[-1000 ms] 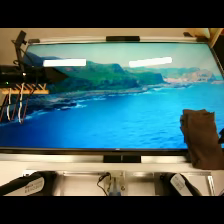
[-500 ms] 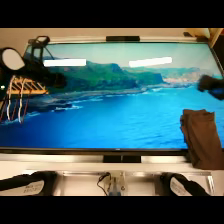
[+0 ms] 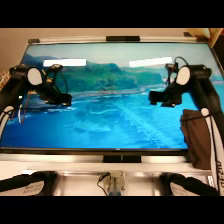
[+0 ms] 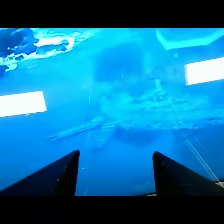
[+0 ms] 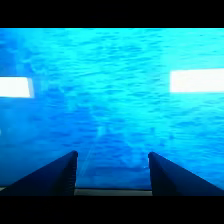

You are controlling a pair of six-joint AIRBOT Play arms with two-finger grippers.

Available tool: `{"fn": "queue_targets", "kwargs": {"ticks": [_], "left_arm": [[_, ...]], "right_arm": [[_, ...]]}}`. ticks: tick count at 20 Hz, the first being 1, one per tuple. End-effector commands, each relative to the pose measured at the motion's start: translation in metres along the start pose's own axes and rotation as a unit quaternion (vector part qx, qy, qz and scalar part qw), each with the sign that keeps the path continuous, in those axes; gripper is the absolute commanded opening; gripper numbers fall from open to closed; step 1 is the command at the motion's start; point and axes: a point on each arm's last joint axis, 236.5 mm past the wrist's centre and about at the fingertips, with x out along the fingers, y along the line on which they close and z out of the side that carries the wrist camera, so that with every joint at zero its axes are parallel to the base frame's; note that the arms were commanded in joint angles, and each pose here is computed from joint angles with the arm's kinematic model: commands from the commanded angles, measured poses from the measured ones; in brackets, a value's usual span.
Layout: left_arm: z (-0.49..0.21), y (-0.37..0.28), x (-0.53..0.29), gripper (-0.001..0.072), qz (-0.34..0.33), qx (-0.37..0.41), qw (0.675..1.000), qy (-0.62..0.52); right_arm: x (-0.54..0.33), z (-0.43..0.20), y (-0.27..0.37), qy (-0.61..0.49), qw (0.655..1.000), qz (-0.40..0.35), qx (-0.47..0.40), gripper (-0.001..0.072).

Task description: Fold the shirts.

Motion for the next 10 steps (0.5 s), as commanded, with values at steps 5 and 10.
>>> {"fn": "queue_targets", "kwargs": {"ticks": [5, 10], "left_arm": [[-0.0011, -0.0010, 0.0082, 0.0557, -0.004, -0.005, 1.000, 0.001], [-0.0014, -0.0007, 0.0105, 0.0557, -0.003, -0.005, 1.000, 0.004]], "right_arm": [[0.0039, -0.0072, 0.0146, 0.011, 1.000, 0.000, -0.023, 0.0566], [0.0039, -0.0072, 0.0146, 0.011, 1.000, 0.000, -0.023, 0.0566]]}}
